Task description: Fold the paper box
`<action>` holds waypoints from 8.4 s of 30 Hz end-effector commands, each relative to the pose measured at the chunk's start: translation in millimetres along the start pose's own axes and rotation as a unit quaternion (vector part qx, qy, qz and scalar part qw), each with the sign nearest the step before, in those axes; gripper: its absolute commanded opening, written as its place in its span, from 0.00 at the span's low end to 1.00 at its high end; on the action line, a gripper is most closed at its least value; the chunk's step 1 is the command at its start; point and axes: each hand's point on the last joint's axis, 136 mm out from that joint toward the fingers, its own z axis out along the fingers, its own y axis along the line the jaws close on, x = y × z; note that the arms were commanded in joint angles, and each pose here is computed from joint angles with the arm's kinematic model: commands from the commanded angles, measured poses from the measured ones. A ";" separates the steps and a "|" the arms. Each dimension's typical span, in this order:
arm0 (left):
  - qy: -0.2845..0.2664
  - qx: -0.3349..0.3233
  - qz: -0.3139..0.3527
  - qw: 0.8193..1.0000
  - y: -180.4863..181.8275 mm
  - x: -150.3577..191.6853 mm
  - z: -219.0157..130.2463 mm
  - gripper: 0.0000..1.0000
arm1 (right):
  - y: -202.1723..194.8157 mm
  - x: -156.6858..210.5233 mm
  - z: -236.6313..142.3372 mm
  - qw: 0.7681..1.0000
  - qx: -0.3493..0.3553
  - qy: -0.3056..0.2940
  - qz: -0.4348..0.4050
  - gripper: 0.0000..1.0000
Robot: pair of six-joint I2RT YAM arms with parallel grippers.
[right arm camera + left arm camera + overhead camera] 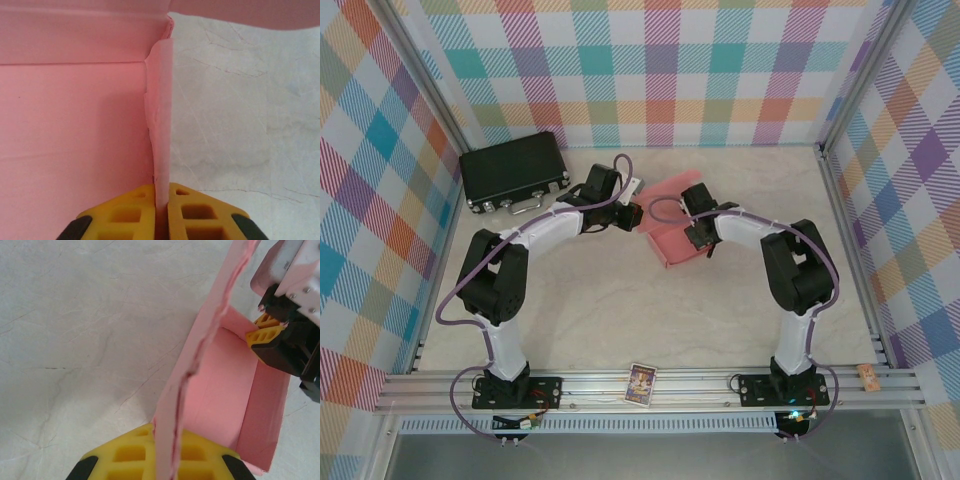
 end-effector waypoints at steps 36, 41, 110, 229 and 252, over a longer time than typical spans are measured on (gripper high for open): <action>0.018 0.023 0.046 0.998 -0.4 10.3 -0.5 0.00 | -3.9 -34.2 1.7 0.993 -0.084 -0.011 0.084 0.32; 0.019 0.025 0.046 0.998 -0.9 10.8 0.6 0.00 | -4.5 -29.7 8.7 0.994 -0.077 0.003 0.074 0.29; 0.029 0.019 0.096 0.995 1.8 12.9 6.4 0.00 | -13.5 -12.8 -21.9 0.995 -0.024 -0.002 0.093 0.45; -0.014 -0.038 0.047 0.998 8.6 -59.9 31.5 0.00 | -38.5 -69.8 -78.4 0.970 -0.106 -0.209 0.065 0.00; -0.053 -0.084 -0.041 0.994 6.5 -59.7 38.8 0.00 | -26.9 -83.6 -62.7 0.944 -0.031 -0.207 0.256 0.01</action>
